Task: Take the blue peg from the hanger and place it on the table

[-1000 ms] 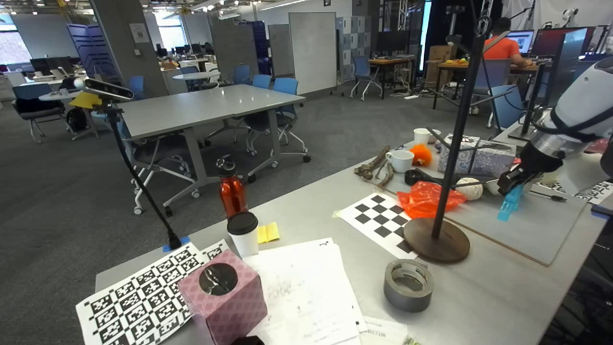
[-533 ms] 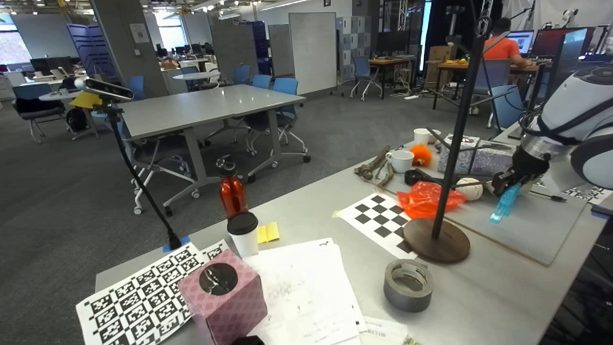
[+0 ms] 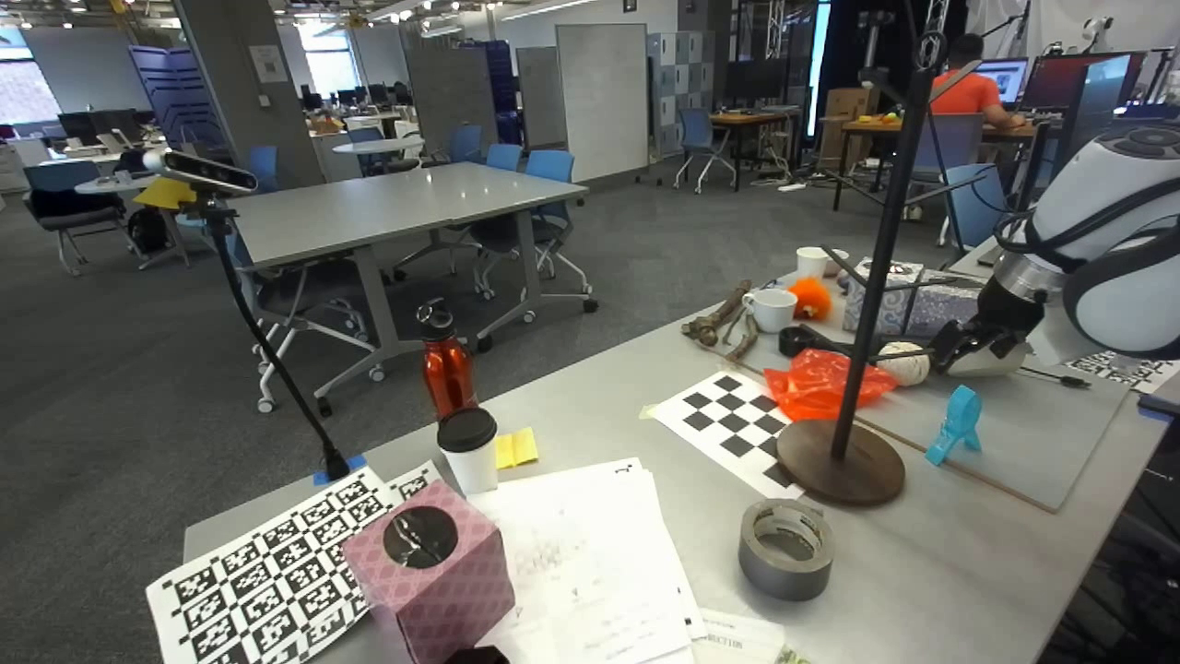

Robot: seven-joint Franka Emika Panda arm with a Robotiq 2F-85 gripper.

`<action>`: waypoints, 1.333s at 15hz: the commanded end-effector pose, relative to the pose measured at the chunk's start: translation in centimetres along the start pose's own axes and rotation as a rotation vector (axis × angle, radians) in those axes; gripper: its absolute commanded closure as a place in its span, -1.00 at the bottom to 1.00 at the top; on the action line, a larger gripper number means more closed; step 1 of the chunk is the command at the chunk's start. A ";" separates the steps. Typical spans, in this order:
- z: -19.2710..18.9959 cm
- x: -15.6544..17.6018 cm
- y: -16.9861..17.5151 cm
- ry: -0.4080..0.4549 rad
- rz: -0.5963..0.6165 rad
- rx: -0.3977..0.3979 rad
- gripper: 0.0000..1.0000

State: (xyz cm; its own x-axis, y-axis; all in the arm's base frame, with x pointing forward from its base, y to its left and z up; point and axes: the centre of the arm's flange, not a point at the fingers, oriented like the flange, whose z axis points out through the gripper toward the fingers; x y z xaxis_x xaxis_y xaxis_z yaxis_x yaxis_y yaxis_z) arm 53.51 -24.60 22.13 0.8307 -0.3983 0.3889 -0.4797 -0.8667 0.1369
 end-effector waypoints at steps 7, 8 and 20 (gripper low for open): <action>-4.1 -0.7 -0.3 -0.001 0.013 0.032 -1.00; -4.6 -0.8 -0.3 0.004 0.014 0.036 -1.00; -11.6 -4.1 -1.1 0.060 -0.020 0.034 -1.00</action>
State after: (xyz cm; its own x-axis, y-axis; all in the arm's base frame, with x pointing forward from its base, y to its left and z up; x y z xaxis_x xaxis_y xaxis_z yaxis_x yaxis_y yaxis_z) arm 49.84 -20.92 28.44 0.8241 -0.3656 0.4327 -0.4514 -0.8853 0.1117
